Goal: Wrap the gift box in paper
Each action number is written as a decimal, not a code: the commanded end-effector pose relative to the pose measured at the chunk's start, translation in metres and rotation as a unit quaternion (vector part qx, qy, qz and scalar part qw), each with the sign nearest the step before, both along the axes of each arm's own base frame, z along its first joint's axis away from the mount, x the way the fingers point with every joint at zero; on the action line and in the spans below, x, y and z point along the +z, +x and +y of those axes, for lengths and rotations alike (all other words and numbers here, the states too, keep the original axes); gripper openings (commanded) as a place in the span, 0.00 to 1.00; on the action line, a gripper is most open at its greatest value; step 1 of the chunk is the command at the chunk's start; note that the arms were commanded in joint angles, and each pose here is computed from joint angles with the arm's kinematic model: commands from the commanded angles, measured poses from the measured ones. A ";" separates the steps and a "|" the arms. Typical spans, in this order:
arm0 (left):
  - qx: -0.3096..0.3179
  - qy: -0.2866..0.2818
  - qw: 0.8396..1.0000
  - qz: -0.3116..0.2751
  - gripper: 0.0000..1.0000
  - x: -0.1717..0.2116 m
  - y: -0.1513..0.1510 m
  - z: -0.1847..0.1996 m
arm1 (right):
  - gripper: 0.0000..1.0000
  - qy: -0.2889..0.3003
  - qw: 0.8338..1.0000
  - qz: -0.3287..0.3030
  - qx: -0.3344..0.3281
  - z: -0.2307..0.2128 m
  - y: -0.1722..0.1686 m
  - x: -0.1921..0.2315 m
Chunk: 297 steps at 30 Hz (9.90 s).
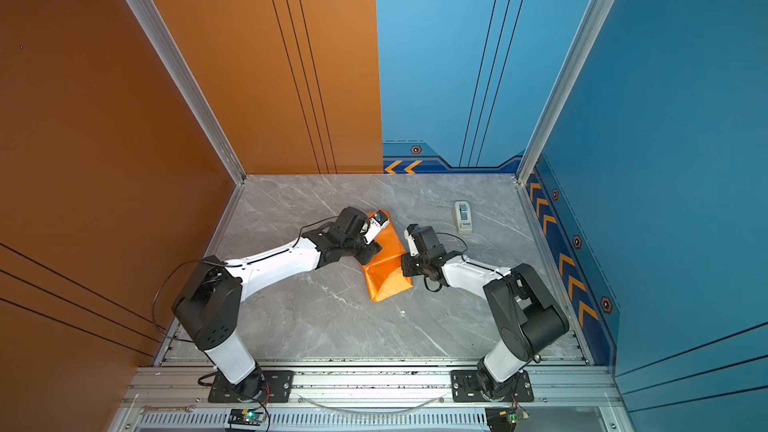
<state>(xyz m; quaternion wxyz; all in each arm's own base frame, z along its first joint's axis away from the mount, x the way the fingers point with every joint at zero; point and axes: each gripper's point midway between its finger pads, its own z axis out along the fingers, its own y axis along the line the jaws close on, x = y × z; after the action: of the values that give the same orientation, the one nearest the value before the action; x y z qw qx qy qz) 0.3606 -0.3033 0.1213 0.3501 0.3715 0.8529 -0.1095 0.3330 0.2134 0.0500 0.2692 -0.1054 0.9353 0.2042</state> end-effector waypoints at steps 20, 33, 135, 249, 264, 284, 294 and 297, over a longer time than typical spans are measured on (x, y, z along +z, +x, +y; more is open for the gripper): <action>-0.002 -0.006 0.999 0.032 0.43 -0.030 -0.008 0.000 | 0.10 -0.039 0.999 0.007 -0.007 -0.009 -0.003 -0.018; 0.009 -0.009 0.999 0.042 0.42 -0.039 -0.009 0.005 | 0.11 -0.042 0.999 0.020 -0.014 -0.019 -0.016 -0.025; -0.078 0.147 0.986 -0.031 0.48 -0.056 -0.036 -0.017 | 0.09 0.162 0.981 0.048 -0.093 0.008 -0.003 -0.003; -0.060 0.096 0.993 -0.020 0.48 -0.050 -0.029 -0.018 | 0.24 0.197 0.965 0.100 -0.142 0.022 -0.026 -0.049; -0.060 0.092 0.994 -0.016 0.47 -0.052 -0.029 -0.018 | 0.34 0.233 0.963 0.070 -0.118 -0.011 -0.037 0.010; -0.059 0.094 0.994 -0.016 0.47 -0.051 -0.030 -0.017 | 0.05 0.202 0.967 0.087 -0.127 0.013 -0.016 -0.023; -0.056 0.095 0.994 -0.015 0.47 -0.052 -0.030 -0.014 | 0.09 0.210 0.968 0.066 -0.119 0.015 -0.009 -0.010; -0.056 0.096 0.994 -0.014 0.47 -0.052 -0.030 -0.013 | 0.12 0.203 0.970 0.055 -0.118 0.007 -0.014 -0.001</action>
<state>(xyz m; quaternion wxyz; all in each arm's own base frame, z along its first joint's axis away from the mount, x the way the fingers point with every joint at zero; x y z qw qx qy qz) 0.3445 -0.3287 0.0907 0.3612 0.4473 0.8175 -0.0344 0.3193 0.2286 0.0352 0.2327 0.0805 0.8960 0.3695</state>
